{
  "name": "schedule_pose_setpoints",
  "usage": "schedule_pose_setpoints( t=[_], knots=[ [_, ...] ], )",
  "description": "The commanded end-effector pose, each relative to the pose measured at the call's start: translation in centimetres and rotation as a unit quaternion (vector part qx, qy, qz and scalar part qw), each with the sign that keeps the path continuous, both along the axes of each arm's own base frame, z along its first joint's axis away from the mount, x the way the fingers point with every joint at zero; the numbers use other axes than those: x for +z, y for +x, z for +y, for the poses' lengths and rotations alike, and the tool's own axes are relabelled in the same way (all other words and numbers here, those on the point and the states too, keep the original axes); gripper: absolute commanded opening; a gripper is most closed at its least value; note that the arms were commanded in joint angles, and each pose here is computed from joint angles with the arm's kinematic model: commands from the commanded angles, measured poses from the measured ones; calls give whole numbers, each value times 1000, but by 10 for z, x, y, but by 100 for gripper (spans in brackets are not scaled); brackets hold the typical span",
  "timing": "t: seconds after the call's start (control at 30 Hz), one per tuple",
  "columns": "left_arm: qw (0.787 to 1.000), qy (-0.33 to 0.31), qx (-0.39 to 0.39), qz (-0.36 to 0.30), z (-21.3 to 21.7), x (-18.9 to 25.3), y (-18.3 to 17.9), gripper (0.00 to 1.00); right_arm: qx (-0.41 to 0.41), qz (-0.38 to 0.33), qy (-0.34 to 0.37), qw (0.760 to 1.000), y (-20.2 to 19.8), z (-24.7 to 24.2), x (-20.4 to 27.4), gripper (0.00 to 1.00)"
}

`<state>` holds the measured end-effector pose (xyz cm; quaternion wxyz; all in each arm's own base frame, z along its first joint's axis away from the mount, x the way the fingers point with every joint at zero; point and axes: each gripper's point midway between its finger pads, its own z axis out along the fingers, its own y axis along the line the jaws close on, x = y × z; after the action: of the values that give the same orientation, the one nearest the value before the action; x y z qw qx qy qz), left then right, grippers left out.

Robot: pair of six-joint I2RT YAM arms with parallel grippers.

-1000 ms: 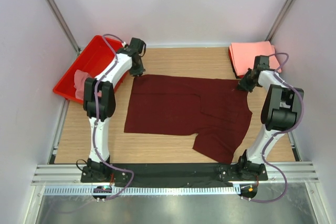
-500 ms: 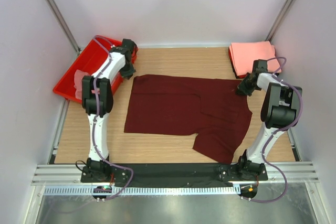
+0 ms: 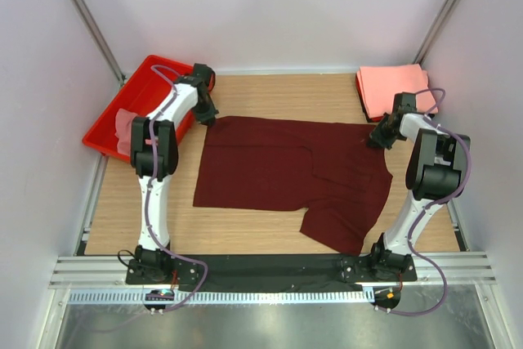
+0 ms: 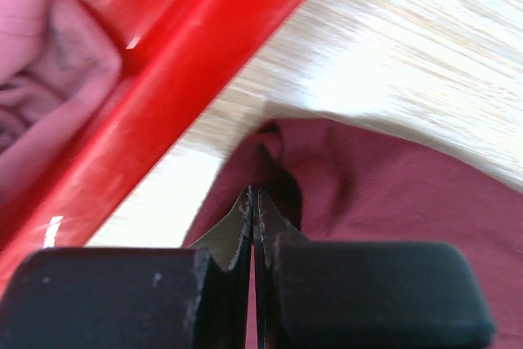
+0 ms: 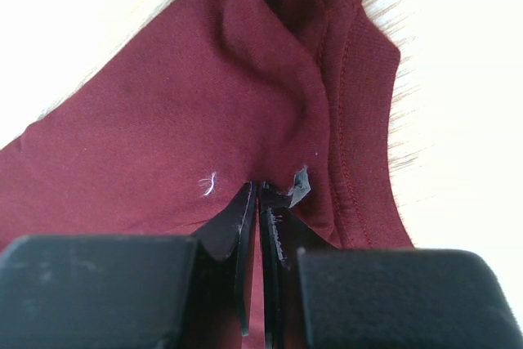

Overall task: Fold and stack the t-shirts
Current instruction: Fold the tshirt

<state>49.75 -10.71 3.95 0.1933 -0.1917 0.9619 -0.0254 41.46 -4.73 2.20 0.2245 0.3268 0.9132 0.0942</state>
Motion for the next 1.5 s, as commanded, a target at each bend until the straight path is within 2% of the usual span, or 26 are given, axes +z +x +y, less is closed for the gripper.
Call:
schedule_pose_setpoints(
  t=[0.0, 0.4, 0.63, 0.83, 1.07, 1.23, 1.47],
  knots=[
    [999, -43, -2, -14, -18, -1, 9, 0, 1, -27, -17, 999, 16, -7, 15, 13],
    [995, -64, 40, -58, -22, 17, 30, 0, 1, -27, -23, 999, 15, -12, 16, 13],
    [988, -74, 64, -121, -18, 36, 40, 0, 3, -26, -23, 999, 13, -11, 15, 13],
    [985, -53, 80, -140, -6, 52, 36, 0, 2, -28, -24, 999, 12, -12, 18, 13],
    [988, -40, 40, -144, -5, 71, 31, 21, 1, -32, -29, 999, 13, -14, 23, 13],
    [992, -48, 21, -119, -12, 58, 28, 32, 2, -31, -27, 999, 12, -13, 22, 13],
    [993, -60, 15, -97, -19, 39, 30, 33, 2, -30, -27, 999, 13, -13, 19, 13]
  ],
)
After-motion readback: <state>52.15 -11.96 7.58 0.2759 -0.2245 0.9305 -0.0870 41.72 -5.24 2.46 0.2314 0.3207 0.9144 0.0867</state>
